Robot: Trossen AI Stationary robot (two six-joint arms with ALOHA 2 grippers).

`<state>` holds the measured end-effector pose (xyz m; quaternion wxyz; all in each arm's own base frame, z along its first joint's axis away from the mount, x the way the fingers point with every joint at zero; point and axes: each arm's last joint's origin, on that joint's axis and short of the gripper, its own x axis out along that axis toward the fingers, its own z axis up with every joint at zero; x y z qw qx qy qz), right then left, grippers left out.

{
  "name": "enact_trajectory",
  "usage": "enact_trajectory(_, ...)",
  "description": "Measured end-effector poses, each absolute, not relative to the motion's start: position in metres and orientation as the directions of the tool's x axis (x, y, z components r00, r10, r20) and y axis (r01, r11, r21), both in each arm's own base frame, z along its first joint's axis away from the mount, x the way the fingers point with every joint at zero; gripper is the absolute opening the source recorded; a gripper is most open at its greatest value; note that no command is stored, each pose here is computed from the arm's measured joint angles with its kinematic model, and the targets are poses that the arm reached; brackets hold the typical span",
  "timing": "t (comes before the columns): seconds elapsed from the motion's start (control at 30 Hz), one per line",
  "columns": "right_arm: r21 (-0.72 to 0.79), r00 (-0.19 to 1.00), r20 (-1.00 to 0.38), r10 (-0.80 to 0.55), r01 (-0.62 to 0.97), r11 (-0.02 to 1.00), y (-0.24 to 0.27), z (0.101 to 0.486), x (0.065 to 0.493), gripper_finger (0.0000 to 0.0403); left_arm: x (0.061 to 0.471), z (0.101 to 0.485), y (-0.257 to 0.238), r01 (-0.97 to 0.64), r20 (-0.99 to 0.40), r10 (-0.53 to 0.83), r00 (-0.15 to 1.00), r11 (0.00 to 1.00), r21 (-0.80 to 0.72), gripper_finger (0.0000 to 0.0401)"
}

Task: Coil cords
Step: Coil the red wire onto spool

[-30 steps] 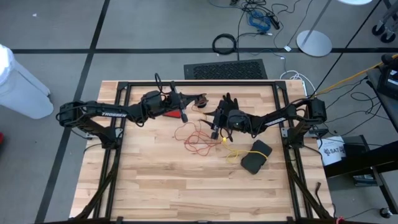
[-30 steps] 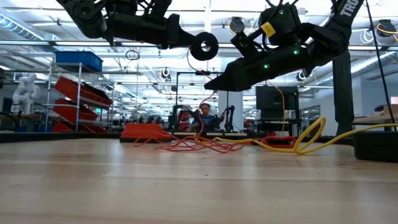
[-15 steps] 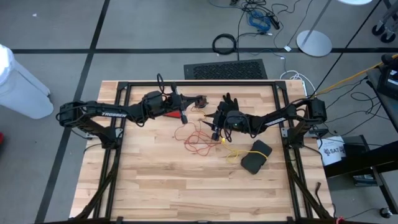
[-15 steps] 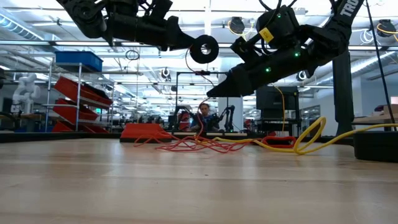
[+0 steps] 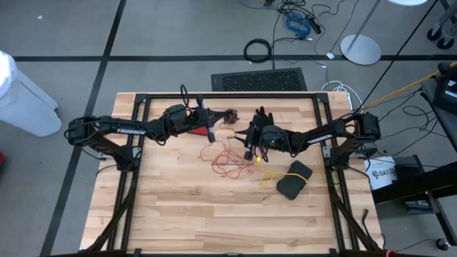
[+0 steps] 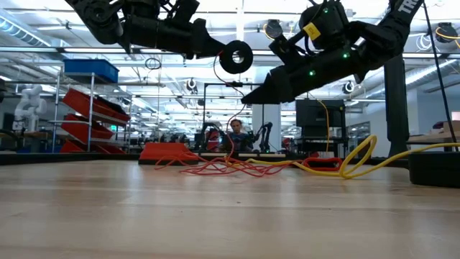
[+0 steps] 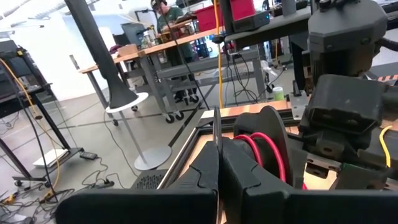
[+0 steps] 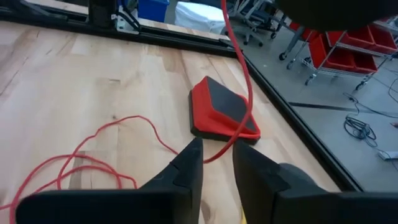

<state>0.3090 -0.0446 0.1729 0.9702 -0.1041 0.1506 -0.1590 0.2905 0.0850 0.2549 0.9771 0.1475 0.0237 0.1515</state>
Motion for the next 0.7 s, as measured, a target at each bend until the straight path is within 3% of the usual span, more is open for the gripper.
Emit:
enact_trajectory(0.4,-0.243,0.909,-0.275,-0.312,0.249,0.938,-0.044,0.171,0.309,0.0006,0.291,0.255,0.085,-0.289,0.001,0.302,0.953,0.912,0.291,0.0000)
enact_trajectory(0.7,-0.211,0.891,-0.282,-0.356,0.304,0.929,-0.055,0.171,0.307,0.0001,0.291,0.255,0.083,-0.265,0.001,0.277,0.961,0.920,0.288,0.0000)
